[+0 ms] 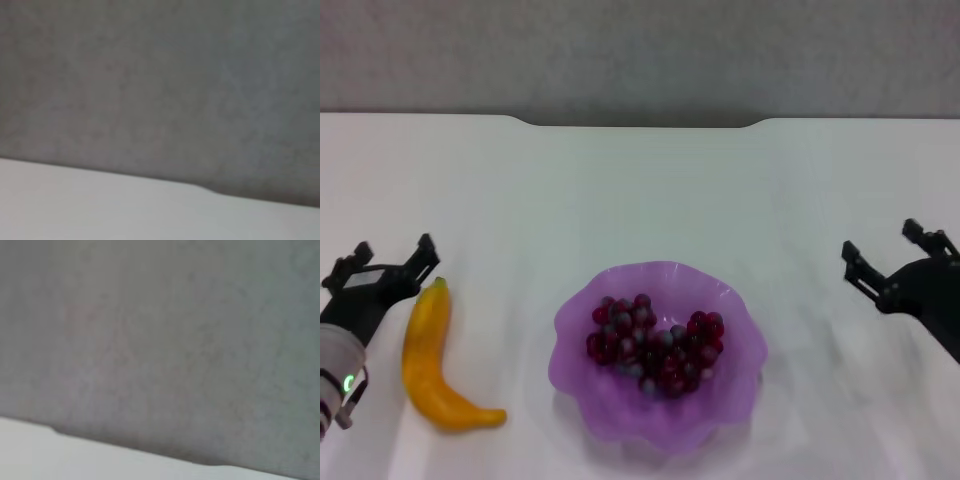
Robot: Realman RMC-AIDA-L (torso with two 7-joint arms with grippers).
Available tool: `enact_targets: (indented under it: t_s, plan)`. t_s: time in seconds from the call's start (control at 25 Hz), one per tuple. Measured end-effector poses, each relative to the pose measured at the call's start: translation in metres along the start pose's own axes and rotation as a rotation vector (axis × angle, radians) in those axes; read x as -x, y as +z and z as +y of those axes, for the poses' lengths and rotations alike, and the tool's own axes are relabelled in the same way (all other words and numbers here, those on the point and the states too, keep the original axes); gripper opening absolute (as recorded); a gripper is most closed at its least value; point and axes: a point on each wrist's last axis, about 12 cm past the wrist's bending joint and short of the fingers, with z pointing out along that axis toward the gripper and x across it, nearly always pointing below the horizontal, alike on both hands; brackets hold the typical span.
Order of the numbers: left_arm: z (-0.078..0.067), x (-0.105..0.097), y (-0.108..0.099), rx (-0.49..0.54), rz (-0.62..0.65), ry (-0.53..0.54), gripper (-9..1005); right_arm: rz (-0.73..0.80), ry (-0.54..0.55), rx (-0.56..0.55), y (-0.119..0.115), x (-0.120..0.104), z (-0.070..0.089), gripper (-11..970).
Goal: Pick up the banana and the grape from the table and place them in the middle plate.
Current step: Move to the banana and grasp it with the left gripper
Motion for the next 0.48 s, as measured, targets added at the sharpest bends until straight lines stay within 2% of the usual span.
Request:
enact_targets:
  t_s: [0.2, 0.28, 0.48]
  plan:
    - [-0.024, 0.012, -0.001, -0.077, -0.030, 0.057, 890, 0.044, -0.026, 0.005, 0.000, -0.005, 0.001, 880]
    - [-0.032, 0.023, -0.002, -0.087, -0.018, 0.071, 890, 0.058, -0.028, 0.004, 0.000, -0.007, 0.000, 880]
    - [-0.043, 0.067, -0.004, -0.072, 0.117, 0.131, 890, 0.068, -0.030, 0.008, 0.004, -0.006, 0.001, 880]
